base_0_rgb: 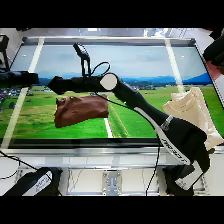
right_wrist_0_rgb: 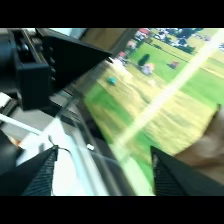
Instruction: Fold the shirts.
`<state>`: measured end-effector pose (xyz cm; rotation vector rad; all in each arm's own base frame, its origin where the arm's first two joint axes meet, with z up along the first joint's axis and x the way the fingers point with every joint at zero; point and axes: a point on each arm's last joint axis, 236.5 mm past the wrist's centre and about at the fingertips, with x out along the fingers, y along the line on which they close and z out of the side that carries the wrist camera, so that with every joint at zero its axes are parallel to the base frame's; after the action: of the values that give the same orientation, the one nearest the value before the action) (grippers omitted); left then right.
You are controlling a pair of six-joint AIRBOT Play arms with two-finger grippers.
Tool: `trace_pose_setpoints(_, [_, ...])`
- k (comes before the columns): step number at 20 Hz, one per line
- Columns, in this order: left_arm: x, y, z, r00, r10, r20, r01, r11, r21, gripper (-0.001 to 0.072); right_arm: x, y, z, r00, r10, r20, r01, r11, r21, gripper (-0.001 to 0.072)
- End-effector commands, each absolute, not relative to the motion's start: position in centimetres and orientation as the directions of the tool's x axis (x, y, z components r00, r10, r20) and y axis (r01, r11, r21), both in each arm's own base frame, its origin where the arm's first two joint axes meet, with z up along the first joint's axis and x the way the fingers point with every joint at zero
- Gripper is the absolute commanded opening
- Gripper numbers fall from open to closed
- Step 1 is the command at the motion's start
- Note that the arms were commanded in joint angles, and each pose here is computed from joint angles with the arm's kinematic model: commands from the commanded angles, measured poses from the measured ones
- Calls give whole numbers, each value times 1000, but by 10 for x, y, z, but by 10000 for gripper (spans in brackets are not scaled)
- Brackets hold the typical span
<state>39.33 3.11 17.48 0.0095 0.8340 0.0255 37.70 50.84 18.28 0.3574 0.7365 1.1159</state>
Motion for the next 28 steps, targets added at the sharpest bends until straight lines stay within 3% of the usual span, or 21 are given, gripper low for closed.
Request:
trace_pose_setpoints(1, [390,38,179,678,37,-734,-39,999,15,13,429,380,111,309,577,-756,-666,699,260,541])
trace_pose_setpoints(3, [392,38,176,673,37,-739,-39,999,14,13,459,268,63,288,320,-903,-471,868,158,543])
trace_pose_setpoints(5, [394,37,171,664,29,-747,-40,999,2,13,477,238,30,241,394,-887,-290,901,321,544])
trace_pose_setpoints(7, [397,35,165,654,17,-757,-48,999,-20,13,489,251,4,217,582,-783,-130,813,568,544])
trace_pose_setpoints(9, [399,33,159,642,8,-766,-47,998,-29,13,484,264,-28,144,705,-694,-16,703,711,556])
trace_pose_setpoints(11, [402,33,153,632,4,-775,-47,998,-33,13,470,277,-52,61,745,-665,17,665,747,687])
trace_pose_setpoints(14, [405,33,144,613,1,-790,-47,998,-35,13,448,311,-76,-26,767,-642,39,642,766,681])
trace_pose_setpoints(17, [408,33,136,597,0,-802,-48,998,-36,13,437,352,-90,-31,777,-629,16,629,777,680])
trace_pose_setpoints(22, [407,33,134,592,-1,-806,-48,998,-37,13,411,421,-85,-49,846,-530,28,532,846,659])
trace_pose_setpoints(23, [406,33,134,588,-1,-809,-48,998,-36,13,404,431,-81,-64,855,-515,18,517,856,504])
trace_pose_setpoints(24, [404,33,133,583,-3,-813,-47,998,-37,13,399,439,-76,-72,866,-495,24,498,867,290])
trace_pose_setpoints(25, [403,33,132,576,-4,-817,-47,998,-37,13,397,447,-67,-73,884,-462,43,466,884,12])
trace_pose_setpoints(28, [401,32,130,567,-5,-824,-44,998,-36,13,405,452,-15,-98,925,-367,-97,358,929,17])
